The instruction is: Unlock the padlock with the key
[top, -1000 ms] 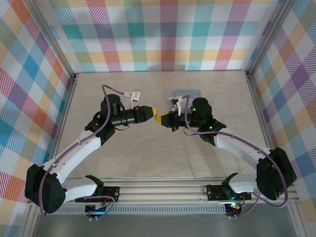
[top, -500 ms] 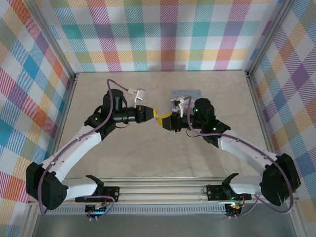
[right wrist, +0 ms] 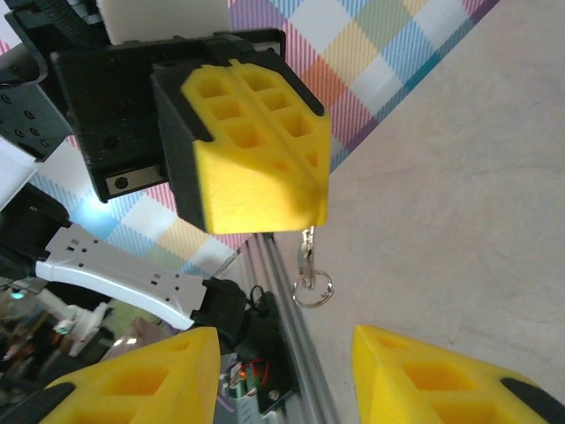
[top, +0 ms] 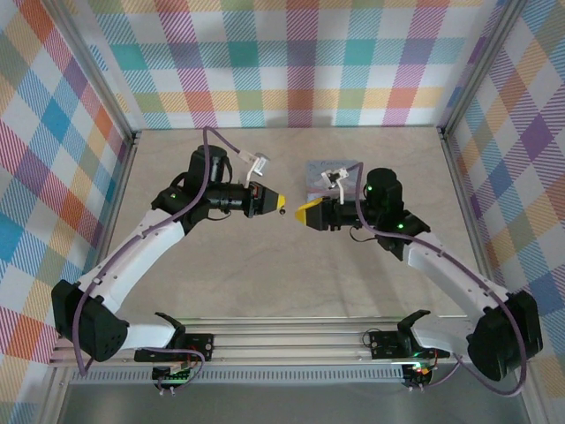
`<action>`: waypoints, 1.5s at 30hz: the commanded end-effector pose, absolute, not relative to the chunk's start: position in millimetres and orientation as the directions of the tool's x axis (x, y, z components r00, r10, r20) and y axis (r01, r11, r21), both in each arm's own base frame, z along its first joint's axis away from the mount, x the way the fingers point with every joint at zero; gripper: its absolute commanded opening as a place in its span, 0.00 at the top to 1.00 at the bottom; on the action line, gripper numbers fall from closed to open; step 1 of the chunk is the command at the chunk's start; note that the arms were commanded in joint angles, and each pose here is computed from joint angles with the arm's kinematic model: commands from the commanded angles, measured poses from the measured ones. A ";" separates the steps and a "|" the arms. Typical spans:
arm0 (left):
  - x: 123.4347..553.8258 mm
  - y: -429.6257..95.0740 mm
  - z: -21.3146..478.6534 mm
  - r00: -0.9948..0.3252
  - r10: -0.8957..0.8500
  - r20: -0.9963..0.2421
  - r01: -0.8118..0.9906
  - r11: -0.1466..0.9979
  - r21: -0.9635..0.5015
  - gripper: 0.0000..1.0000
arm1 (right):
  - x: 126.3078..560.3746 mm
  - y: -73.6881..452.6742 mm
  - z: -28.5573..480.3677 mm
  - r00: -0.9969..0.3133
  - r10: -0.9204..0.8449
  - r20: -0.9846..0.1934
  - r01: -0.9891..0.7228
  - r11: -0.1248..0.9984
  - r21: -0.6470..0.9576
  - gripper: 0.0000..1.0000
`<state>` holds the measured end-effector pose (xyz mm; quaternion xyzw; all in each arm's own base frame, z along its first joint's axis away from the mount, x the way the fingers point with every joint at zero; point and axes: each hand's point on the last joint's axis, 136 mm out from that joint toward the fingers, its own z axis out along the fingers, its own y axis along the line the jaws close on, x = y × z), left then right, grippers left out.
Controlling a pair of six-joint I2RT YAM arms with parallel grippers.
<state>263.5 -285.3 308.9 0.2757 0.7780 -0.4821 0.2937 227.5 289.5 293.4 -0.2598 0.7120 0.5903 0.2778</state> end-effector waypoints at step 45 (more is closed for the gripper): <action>291.5 -264.6 315.2 -0.712 -0.060 -0.700 0.590 0.489 -0.642 0.73 | 251.2 303.9 280.9 -0.666 0.090 -0.741 -0.715 0.206 0.668 1.00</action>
